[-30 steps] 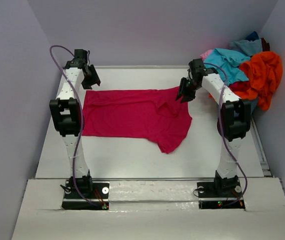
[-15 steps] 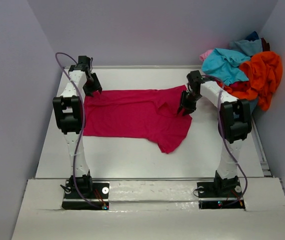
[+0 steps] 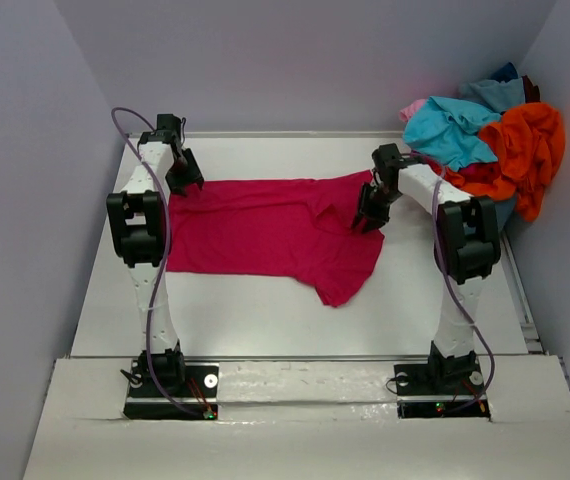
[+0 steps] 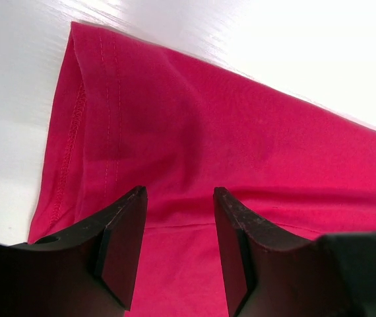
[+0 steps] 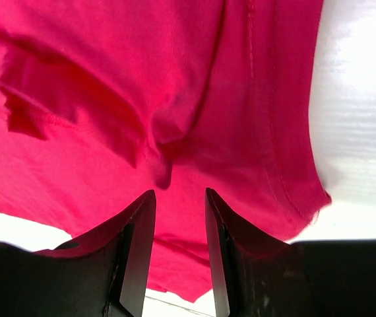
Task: Fold and stack the t-shirts
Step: Fold the tshirt
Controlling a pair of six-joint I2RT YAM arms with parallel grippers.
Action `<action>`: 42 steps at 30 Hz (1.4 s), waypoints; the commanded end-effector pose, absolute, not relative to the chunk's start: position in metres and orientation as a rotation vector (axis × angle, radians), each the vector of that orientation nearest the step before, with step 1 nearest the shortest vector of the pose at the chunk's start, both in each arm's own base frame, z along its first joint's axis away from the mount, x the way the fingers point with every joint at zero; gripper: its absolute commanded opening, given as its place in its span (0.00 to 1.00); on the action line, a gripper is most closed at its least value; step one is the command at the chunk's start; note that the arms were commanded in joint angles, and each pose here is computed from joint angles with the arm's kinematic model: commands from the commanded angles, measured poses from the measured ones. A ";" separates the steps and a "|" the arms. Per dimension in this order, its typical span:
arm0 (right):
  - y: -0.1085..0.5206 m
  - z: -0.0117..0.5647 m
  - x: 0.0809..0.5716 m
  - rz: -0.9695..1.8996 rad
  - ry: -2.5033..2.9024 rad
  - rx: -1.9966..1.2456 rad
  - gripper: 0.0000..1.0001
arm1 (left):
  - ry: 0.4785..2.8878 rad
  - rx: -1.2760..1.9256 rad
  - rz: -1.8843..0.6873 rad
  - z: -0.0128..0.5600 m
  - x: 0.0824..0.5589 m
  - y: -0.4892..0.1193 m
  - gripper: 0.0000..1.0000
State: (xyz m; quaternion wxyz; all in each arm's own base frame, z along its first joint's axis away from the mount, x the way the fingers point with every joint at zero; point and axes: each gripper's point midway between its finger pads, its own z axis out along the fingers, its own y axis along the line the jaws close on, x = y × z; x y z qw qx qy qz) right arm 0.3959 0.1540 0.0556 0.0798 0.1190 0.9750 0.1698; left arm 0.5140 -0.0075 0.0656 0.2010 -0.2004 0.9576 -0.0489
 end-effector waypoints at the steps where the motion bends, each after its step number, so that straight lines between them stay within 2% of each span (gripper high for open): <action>1: 0.163 0.062 0.421 0.567 2.858 0.355 0.42 | 2.664 -0.575 -0.116 0.074 0.513 -0.002 0.56; 13: 0.171 0.075 0.447 0.595 2.832 0.351 0.42 | 2.674 -0.587 -0.115 0.067 0.514 0.003 0.56; 42: 0.161 0.063 0.417 0.530 2.913 0.400 0.42 | 2.682 -0.600 -0.112 0.062 0.515 0.007 0.56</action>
